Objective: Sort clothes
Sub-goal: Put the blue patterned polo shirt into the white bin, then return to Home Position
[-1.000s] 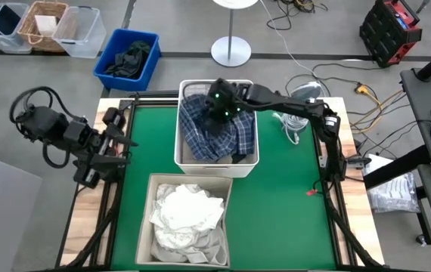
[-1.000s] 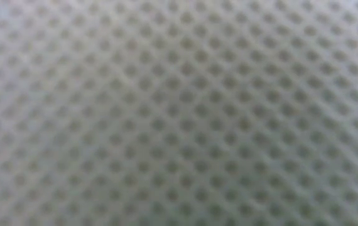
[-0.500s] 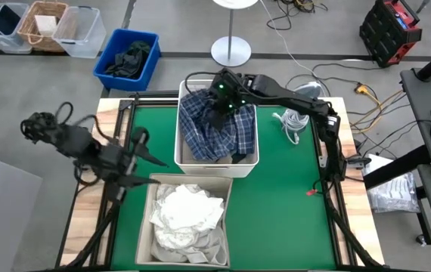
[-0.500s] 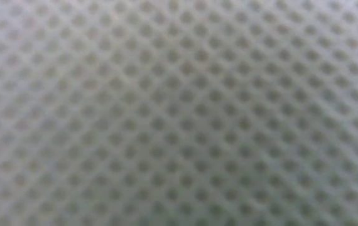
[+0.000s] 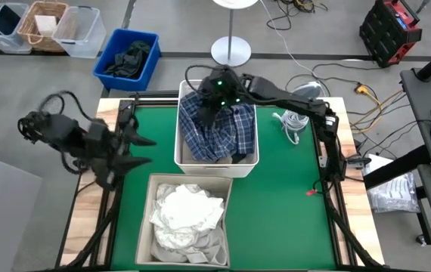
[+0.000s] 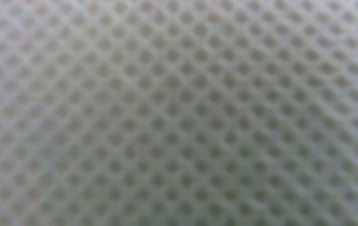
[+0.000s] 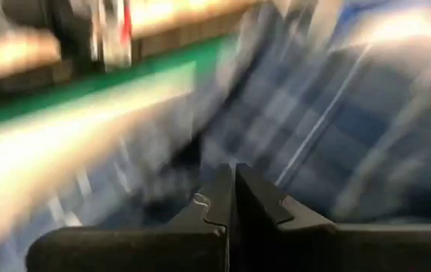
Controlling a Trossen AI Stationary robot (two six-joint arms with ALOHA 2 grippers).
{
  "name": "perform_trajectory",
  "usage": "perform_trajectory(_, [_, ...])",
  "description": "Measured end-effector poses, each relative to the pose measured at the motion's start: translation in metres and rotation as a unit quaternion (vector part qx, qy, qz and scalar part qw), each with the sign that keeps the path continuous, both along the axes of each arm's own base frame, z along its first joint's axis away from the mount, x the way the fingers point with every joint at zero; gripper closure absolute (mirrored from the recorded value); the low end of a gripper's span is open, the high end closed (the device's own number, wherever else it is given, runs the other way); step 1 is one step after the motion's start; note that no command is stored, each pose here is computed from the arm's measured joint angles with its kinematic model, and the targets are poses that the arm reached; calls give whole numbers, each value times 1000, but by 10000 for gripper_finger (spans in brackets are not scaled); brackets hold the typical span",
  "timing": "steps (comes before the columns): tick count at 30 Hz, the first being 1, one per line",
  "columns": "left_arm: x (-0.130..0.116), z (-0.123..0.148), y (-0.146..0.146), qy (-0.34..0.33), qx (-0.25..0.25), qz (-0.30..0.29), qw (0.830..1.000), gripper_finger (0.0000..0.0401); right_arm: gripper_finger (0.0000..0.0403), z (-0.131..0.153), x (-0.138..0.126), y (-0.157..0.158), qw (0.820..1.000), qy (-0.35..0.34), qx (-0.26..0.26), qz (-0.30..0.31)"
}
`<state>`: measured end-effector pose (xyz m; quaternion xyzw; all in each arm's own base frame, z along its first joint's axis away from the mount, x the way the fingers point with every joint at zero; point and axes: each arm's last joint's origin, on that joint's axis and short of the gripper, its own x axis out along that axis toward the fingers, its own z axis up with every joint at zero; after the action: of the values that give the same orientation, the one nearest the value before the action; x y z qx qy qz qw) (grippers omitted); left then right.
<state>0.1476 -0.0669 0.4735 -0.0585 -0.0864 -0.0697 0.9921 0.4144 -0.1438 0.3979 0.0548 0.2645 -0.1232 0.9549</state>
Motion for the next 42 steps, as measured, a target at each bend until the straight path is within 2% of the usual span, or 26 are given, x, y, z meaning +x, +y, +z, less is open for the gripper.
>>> perform_trajectory(3, [-7, 10, 4, -18, -9, 0, 1000, 227, 391, -30, 14, -4, 999, 21, 38, 19])
perform_trajectory(7, [-12, 21, 6, -27, -13, 0, 1000, 227, 394, -65, 14, -4, 987, 122, 100, 20])
perform_trajectory(12, [-21, 33, 11, -37, 3, 4, 999, 227, 394, -80, 3, -1, 968, 208, 140, 8])
perform_trajectory(18, [-25, 38, 13, -28, 27, 8, 999, 227, 394, -87, 5, -1, 965, 218, 146, 4])
perform_trajectory(21, [-26, 41, 14, -34, 25, 8, 999, 227, 393, -73, -1, 1, 967, 204, 156, -8])
perform_trajectory(25, [-27, 45, 14, -36, 16, 8, 999, 227, 387, -26, -17, 13, 980, 144, 139, -2])
perform_trajectory(31, [-27, 33, 16, -30, 61, 21, 997, 227, 365, 28, -45, 43, 993, 70, 86, 46])
perform_trajectory(36, [-36, 20, 19, -80, 69, -11, 994, 227, 351, 64, -68, 92, 991, 9, 31, 128])
perform_trajectory(42, [-32, -18, 18, -89, 63, -9, 994, 227, 354, 82, -93, 168, 976, -55, -32, 206])
